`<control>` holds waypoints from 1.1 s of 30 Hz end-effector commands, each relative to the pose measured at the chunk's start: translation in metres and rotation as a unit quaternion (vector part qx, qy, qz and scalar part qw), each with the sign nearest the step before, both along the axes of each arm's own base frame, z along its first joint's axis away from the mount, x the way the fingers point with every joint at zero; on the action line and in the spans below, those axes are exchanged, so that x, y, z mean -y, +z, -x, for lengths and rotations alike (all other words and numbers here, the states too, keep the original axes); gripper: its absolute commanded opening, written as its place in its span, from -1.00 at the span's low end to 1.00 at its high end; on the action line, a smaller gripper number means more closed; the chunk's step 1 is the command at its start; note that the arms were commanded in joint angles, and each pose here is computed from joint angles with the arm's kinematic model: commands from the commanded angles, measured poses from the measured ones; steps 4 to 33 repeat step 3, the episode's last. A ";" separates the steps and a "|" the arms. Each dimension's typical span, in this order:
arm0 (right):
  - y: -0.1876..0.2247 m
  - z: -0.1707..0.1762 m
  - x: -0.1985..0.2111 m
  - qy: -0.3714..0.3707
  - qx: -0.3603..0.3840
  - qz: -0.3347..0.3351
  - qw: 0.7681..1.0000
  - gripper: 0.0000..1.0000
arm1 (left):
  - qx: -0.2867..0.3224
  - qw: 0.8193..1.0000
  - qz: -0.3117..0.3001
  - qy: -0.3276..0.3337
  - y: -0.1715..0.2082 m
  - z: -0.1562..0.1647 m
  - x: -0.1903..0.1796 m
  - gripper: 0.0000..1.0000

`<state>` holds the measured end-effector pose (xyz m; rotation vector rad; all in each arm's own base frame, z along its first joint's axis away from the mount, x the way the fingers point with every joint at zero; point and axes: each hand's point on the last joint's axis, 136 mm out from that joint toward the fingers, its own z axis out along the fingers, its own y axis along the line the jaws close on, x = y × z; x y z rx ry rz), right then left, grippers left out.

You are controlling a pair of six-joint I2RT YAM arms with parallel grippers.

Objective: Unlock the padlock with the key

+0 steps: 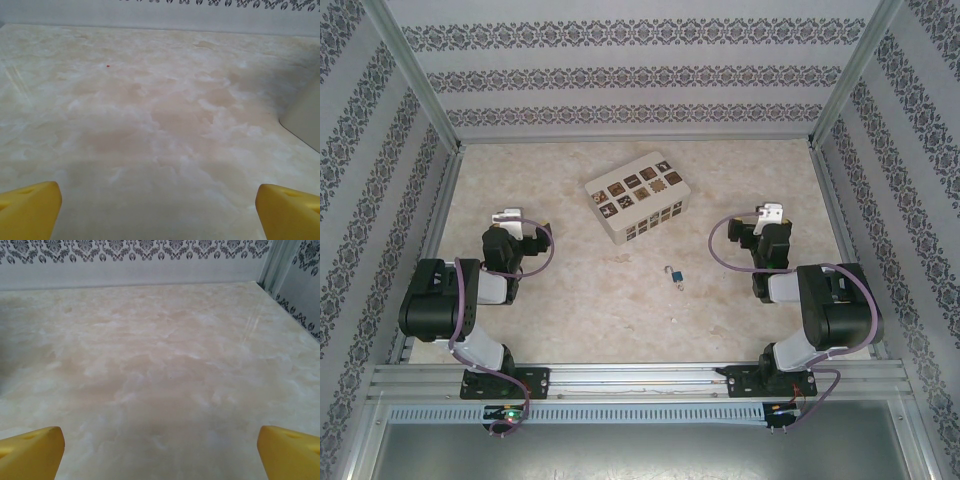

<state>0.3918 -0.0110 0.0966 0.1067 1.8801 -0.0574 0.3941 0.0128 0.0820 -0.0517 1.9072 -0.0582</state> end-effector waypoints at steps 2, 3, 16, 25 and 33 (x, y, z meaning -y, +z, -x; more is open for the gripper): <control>0.011 -0.005 -0.001 0.001 0.015 0.005 1.000 0.97 | 0.007 1.000 -0.009 -0.015 0.007 -0.004 0.006 0.99; 0.011 -0.005 -0.001 0.001 0.015 0.004 1.000 0.97 | 0.006 1.000 -0.008 -0.016 0.007 -0.004 0.006 0.99; 0.011 -0.005 -0.001 0.001 0.015 0.004 1.000 0.97 | 0.006 1.000 -0.008 -0.016 0.007 -0.004 0.006 0.99; 0.011 -0.005 -0.001 0.001 0.015 0.004 1.000 0.97 | 0.006 1.000 -0.008 -0.016 0.007 -0.004 0.006 0.99; 0.011 -0.005 -0.001 0.001 0.015 0.004 1.000 0.97 | 0.006 1.000 -0.008 -0.016 0.007 -0.004 0.006 0.99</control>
